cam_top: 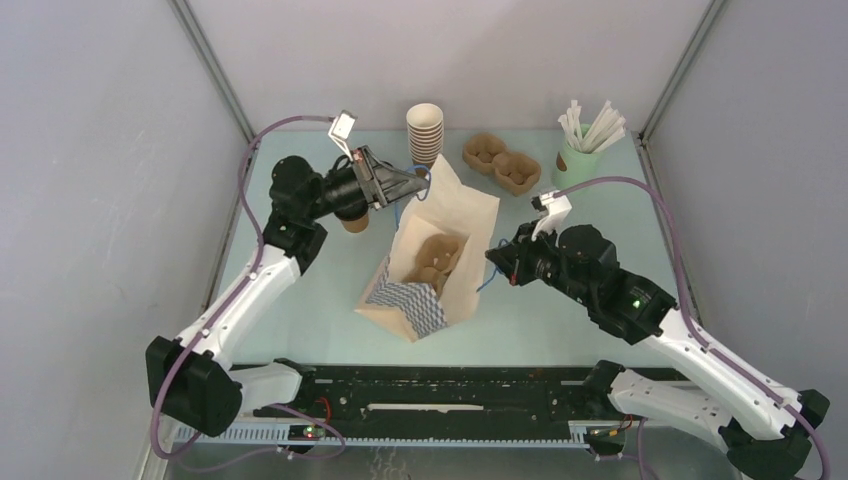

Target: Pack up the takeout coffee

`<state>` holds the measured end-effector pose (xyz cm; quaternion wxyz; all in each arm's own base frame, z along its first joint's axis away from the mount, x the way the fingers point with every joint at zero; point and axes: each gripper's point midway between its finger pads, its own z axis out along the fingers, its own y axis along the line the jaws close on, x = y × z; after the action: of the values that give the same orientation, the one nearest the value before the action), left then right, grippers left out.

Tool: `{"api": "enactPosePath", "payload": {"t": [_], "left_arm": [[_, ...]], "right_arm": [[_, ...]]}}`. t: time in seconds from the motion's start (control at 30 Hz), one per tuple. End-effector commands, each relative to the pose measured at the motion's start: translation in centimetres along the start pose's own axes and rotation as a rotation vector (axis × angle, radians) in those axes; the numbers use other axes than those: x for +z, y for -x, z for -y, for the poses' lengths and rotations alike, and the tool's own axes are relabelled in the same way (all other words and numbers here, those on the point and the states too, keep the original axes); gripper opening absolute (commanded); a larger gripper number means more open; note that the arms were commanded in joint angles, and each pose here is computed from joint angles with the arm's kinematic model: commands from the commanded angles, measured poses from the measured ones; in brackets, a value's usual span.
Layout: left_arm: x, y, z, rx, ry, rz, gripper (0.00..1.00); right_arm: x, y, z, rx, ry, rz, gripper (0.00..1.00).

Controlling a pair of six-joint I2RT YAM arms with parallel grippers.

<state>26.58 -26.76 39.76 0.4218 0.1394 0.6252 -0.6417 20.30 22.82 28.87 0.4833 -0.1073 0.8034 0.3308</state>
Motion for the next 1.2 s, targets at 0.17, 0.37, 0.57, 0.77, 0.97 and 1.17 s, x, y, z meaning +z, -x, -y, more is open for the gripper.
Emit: {"api": "enactPosePath", "payload": {"t": [0.17,0.37,0.57,0.77,0.97,1.17], "left_arm": [[-0.6,0.3,-2.5,0.06,0.316,-0.121,0.0],[-1.8,-1.6,-3.2,0.242,0.359,-0.178,0.0],[-2.0,-1.0,-2.5,0.462,0.386,-0.116,0.0],[0.2,0.5,-1.1,0.402,0.337,-0.089,0.0],[1.4,2.7,-1.6,0.243,0.437,-0.039,0.0],[0.0,1.4,-7.4,0.068,0.689,-0.129,0.0]], "right_arm": [[0.8,1.8,0.7,-0.346,0.063,0.133,0.0],[1.5,2.3,1.1,-0.428,-0.041,0.145,0.0],[2.2,4.0,2.0,-0.543,-0.127,0.203,0.0],[1.9,6.2,2.5,-0.55,-0.148,0.227,0.0],[-1.1,9.3,-0.2,-0.513,-0.07,0.124,0.0],[-1.9,6.7,1.7,-0.338,-0.129,-0.093,0.0]]}}
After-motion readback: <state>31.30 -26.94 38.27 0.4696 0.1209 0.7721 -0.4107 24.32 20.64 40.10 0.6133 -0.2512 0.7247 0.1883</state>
